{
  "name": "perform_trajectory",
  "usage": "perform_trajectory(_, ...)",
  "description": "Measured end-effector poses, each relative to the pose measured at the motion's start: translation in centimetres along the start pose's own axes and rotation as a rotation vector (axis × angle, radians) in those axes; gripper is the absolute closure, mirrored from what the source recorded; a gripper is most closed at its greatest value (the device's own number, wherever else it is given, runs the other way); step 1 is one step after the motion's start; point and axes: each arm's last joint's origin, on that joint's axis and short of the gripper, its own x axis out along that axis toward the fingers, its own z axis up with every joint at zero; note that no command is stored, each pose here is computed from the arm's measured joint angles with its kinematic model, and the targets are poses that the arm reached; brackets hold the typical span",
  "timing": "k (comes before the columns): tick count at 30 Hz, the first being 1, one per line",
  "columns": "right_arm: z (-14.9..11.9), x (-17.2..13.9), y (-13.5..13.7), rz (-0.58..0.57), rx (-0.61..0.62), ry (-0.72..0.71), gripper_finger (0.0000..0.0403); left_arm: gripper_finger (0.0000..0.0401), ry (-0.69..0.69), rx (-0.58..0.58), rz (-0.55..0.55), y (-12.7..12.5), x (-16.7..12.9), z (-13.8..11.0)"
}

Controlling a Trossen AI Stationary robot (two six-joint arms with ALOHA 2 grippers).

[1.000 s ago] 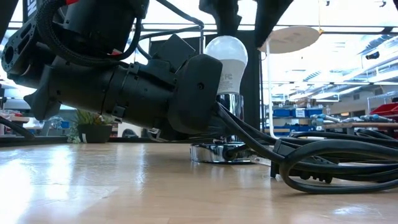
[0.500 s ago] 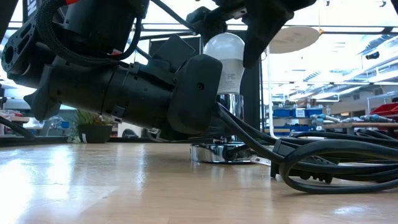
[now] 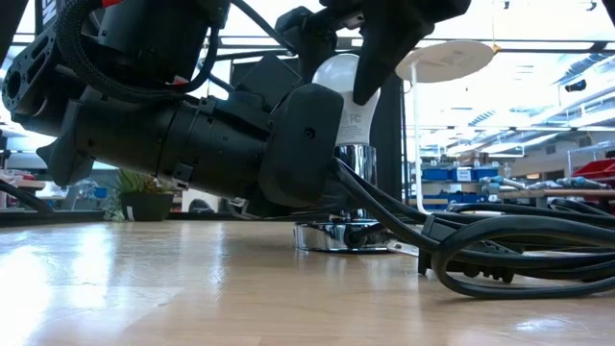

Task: Screw lightbulb
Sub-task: Insert the lightbulb into the lamp

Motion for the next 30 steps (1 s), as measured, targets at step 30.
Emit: perform_trajectory(30, -0.7, 1.5, 0.7, 0.05, 0.637, 0.053, 0.0141, 0.0206, 0.005, 0.005, -0.003, 0.0, 0.0, 0.0)
